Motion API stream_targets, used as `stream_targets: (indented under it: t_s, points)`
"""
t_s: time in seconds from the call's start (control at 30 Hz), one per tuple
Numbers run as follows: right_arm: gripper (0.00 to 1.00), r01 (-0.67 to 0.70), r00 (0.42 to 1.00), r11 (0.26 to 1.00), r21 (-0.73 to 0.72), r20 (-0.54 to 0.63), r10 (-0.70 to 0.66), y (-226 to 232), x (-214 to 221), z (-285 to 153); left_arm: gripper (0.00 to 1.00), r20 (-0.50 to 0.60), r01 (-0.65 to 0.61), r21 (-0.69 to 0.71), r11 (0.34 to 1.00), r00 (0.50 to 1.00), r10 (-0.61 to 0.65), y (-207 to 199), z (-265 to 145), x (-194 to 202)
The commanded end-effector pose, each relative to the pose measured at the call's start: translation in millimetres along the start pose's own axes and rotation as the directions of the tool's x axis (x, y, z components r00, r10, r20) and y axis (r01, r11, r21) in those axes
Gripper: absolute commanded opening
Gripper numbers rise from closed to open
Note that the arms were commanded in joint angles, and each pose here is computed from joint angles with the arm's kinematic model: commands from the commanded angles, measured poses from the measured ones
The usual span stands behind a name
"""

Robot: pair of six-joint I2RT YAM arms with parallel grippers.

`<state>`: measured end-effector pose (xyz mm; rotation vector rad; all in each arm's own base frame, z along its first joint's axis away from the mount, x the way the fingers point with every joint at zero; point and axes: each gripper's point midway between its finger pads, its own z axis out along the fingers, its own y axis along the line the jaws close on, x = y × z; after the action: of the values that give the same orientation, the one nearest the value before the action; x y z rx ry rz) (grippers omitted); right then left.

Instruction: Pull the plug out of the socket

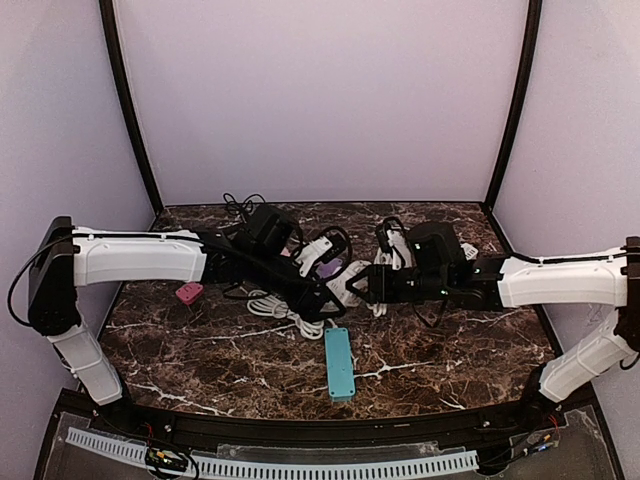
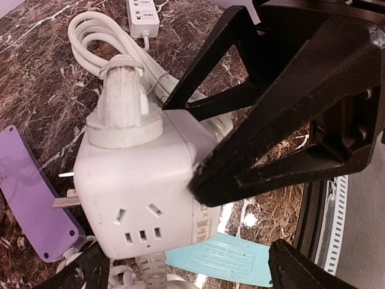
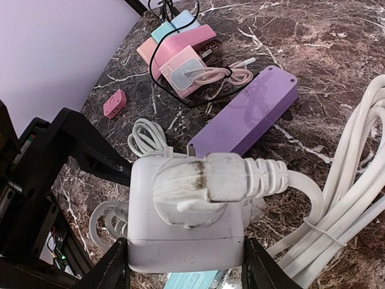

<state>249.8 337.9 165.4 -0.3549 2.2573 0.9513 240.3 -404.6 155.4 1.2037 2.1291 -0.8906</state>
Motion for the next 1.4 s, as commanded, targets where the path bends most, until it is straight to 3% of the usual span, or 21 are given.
stream_targets:
  t_s: [0.0,0.3,0.77,0.9,1.03,1.23,1.37]
  points:
    - [0.00,0.003,0.993,0.997,-0.077,0.118,0.006,31.3,-40.7,-8.7,0.90,0.021,0.017,-0.067,0.998,1.000,-0.015,10.8,5.0,-9.4]
    - [0.00,-0.008,0.995,0.998,-0.068,0.100,0.015,31.5,-39.4,-4.4,0.82,0.035,0.039,-0.137,0.990,0.999,-0.034,21.3,8.4,-16.1]
    - [0.00,-0.020,0.996,0.998,-0.052,0.091,0.024,28.2,-37.2,-3.0,0.75,0.048,0.072,-0.115,0.991,0.997,-0.067,17.7,19.5,-18.6]
    - [0.01,-0.030,0.996,0.999,-0.044,0.086,0.034,26.3,-35.8,-2.9,0.64,0.048,0.087,-0.127,0.988,0.995,-0.082,19.8,21.2,-16.9]
    - [0.22,-0.055,0.996,0.998,-0.023,0.073,0.056,20.1,-30.9,-1.9,0.51,0.071,0.134,-0.147,0.980,0.990,-0.125,25.2,21.8,-15.6]
    - [0.65,-0.107,0.993,0.994,0.019,0.047,0.106,7.8,-19.1,-0.2,0.37,0.139,0.225,-0.124,0.966,0.968,-0.208,25.7,24.4,-17.8]
    - [0.80,-0.135,0.991,0.987,0.088,0.036,0.132,-6.5,-12.0,-0.9,0.32,0.190,0.286,-0.120,0.951,0.947,-0.260,29.4,23.9,-23.3]
